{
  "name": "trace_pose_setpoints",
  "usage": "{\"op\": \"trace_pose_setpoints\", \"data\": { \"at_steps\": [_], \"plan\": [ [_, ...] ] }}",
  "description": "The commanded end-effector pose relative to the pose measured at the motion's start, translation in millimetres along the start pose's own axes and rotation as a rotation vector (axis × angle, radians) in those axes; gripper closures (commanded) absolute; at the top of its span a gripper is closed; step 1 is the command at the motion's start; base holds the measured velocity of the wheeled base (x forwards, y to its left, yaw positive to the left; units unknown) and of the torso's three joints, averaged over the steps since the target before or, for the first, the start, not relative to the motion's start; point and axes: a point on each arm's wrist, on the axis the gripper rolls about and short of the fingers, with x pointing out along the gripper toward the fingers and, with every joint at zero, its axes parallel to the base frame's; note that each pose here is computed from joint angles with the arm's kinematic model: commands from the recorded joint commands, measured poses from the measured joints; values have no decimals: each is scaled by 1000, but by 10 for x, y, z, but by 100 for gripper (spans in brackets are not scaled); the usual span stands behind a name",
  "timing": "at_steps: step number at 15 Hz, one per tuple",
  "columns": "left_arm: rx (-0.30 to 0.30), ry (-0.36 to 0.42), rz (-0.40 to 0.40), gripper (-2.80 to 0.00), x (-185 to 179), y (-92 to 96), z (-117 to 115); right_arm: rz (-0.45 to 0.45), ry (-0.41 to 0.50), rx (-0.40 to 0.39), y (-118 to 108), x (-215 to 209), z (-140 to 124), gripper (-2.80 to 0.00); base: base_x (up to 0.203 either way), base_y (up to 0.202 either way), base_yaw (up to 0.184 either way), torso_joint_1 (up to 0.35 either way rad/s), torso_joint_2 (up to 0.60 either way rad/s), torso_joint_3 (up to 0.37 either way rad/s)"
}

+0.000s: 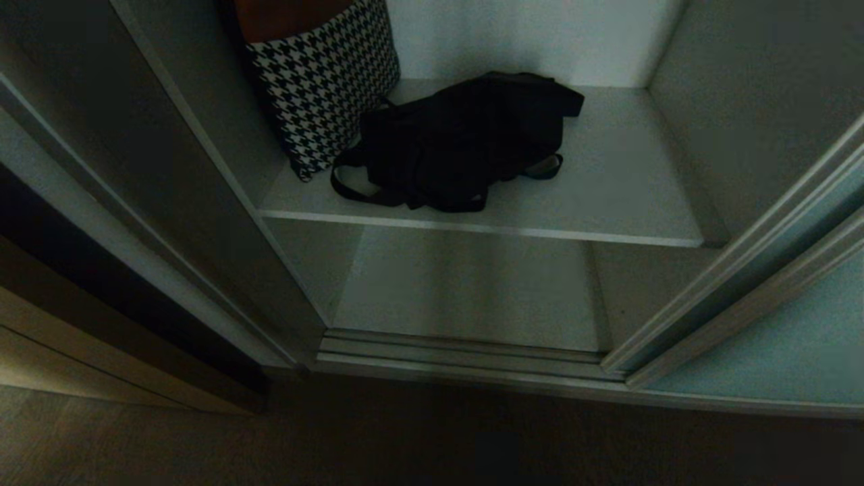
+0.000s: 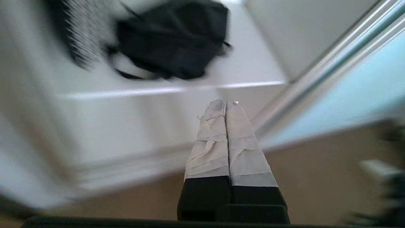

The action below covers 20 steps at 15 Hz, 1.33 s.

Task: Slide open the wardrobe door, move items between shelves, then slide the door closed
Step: Place the bag on the lower shelf

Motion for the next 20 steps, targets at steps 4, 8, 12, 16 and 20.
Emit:
{"op": "trace_pose_setpoints", "data": {
  "at_steps": [4,8,12,16,20],
  "plan": [
    [-295,265,-99,0,1430,649,-15,0,-1,0,0,0,1,0,0,0,0,0,0,0],
    [-351,334,-157,0,2191,528,-128,0,-1,0,0,0,1,0,0,0,0,0,0,0],
    [-436,377,-50,0,2877,528,-401,0,-1,0,0,0,1,0,0,0,0,0,0,0],
    [-596,404,129,-280,3409,527,-769,0,-1,0,0,0,1,0,0,0,0,0,0,0],
    [-686,433,227,-280,3585,533,-1020,0,-1,0,0,0,1,0,0,0,0,0,0,0]
  ]
}}
